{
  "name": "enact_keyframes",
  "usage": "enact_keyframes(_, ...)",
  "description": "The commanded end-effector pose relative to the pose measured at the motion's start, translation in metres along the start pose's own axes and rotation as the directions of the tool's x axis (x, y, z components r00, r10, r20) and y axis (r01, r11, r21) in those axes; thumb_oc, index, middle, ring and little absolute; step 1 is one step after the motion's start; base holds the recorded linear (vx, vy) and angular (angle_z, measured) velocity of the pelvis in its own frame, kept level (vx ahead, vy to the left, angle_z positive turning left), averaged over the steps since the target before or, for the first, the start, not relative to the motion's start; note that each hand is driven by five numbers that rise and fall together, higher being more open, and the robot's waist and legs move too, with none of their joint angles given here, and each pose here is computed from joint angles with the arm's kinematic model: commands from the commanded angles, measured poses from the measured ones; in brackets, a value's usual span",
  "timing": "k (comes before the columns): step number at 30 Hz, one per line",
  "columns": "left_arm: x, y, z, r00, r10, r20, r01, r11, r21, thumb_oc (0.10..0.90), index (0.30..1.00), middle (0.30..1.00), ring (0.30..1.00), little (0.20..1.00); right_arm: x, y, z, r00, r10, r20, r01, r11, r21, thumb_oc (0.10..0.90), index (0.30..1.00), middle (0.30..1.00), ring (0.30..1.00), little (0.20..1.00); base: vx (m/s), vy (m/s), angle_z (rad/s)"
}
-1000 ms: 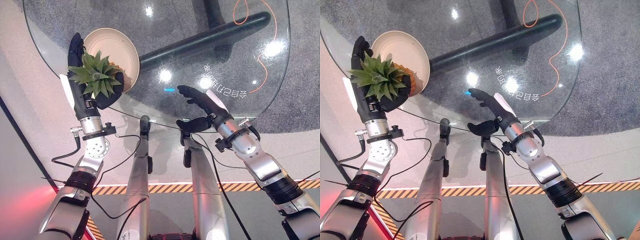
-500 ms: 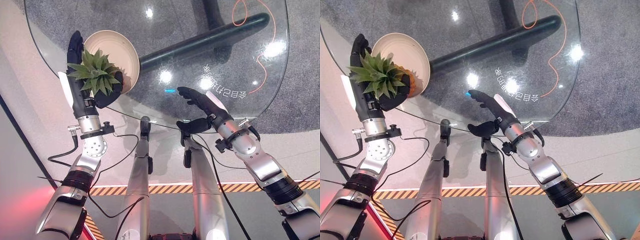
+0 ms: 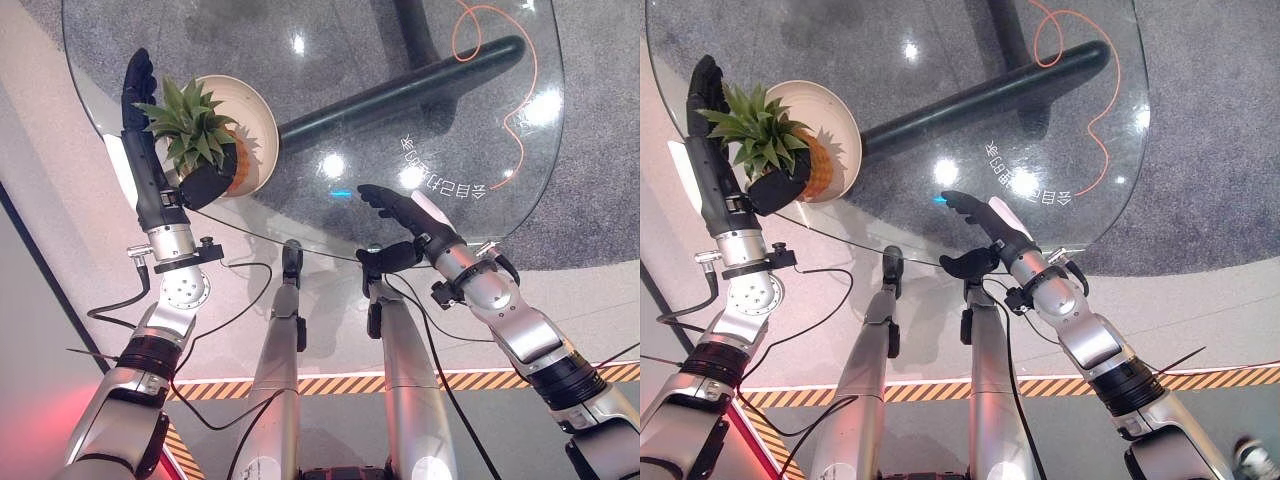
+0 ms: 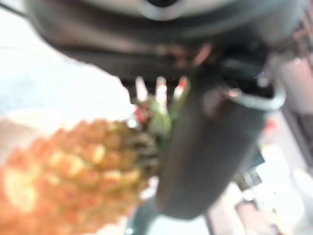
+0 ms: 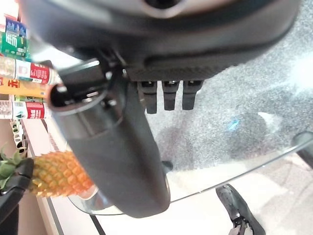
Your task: Pick up the fruit to the plate
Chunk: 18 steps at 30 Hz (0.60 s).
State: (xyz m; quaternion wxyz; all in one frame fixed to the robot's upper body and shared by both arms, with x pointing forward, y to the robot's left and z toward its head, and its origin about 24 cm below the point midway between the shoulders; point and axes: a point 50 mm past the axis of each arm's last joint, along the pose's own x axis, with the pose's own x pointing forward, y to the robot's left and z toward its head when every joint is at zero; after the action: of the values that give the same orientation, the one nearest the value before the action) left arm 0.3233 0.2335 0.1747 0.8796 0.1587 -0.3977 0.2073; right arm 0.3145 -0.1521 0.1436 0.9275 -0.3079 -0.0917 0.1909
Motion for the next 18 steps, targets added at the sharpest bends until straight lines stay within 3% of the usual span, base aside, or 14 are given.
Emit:
enact_keyframes(1, 0.030, 0.019, 0.033, 0.970, 0.141, 0.198, -0.127, 0.989, -0.081, 0.800, 0.900, 0.900, 0.900, 0.900, -0.006, 0.005, 0.021, 0.992, 0.045, 0.115, -0.046, 0.999, 0.005, 0.800, 0.900, 0.900, 0.900, 0.900, 0.00, 0.000, 0.00)
enact_keyframes(18, 0.039, 0.018, 0.034, 0.970, 0.137, 0.201, -0.126, 0.990, -0.066, 0.800, 0.900, 0.900, 0.900, 0.900, -0.001, 0.006, 0.024, 0.992, 0.059, 0.112, -0.059, 0.998, 0.003, 0.800, 0.900, 0.900, 0.900, 0.900, 0.00, 0.002, 0.00)
